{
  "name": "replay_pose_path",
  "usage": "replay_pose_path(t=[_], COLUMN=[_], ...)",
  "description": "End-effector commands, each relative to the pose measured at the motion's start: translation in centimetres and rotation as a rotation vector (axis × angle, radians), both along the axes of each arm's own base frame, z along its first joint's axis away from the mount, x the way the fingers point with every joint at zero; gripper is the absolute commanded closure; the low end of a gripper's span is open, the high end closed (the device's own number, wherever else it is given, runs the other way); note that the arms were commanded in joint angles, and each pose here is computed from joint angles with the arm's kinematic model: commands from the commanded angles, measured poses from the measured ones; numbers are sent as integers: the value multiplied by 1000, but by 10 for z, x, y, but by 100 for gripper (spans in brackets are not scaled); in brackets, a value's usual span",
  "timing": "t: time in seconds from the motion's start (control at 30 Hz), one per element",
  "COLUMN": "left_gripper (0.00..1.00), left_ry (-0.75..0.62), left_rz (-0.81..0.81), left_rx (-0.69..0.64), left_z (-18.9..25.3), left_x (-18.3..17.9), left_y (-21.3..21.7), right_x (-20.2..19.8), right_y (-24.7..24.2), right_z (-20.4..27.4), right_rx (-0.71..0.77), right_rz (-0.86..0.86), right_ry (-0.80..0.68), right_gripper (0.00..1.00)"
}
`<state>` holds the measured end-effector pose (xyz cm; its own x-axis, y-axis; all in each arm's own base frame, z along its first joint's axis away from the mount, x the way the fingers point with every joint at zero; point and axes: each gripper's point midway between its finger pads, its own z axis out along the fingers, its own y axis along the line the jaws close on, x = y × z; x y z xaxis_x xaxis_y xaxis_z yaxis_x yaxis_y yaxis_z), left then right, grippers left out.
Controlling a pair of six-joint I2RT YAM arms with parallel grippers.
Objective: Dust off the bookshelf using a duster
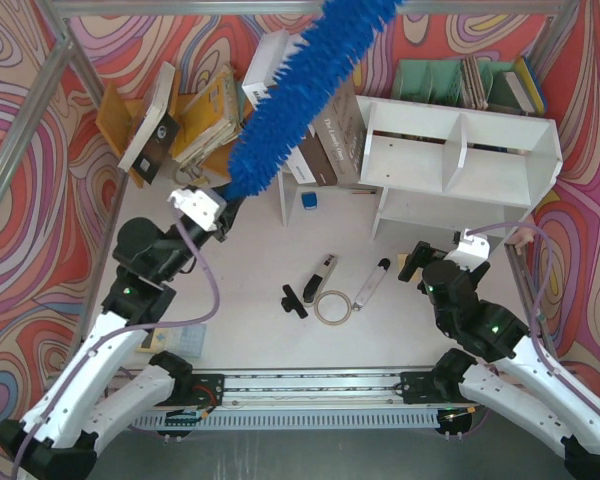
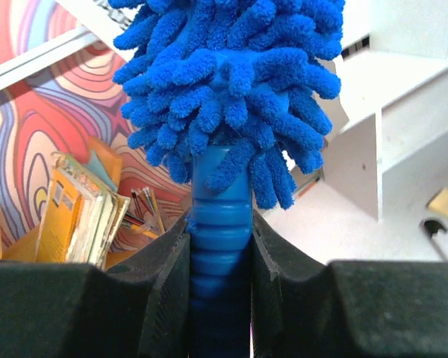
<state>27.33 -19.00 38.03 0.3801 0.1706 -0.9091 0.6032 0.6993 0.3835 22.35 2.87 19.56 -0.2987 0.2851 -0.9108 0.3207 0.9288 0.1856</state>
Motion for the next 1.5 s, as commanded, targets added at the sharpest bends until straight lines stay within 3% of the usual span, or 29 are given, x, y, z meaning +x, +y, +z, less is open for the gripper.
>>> replay_pose_path(t=[0.0, 0.17, 0.4, 0.73, 1.0, 1.47], left_gripper=[100, 100, 100, 100, 100, 100], left_ry=[92, 288, 342, 644, 877, 922], left_rz=[77, 293, 520, 653, 562, 494], left_rx=[-204, -314, -456, -419, -328, -261], left_z=[34, 39, 55, 4, -35, -58], left_x=[-10, 2, 1, -28, -53, -61], left_y=[20, 51, 95, 112, 89, 62], right_x=[3, 3, 3, 4, 6, 5], right_y=[-2, -1, -1, 0, 4, 10], right_z=[5, 4, 4, 4, 8, 2], right_rx=[-6, -9, -8, -11, -7, 25], right_rz=[-15, -13, -14, -9, 1, 8], right_ry=[-13, -9, -10, -9, -4, 34], right_gripper=[1, 1, 1, 1, 1, 1])
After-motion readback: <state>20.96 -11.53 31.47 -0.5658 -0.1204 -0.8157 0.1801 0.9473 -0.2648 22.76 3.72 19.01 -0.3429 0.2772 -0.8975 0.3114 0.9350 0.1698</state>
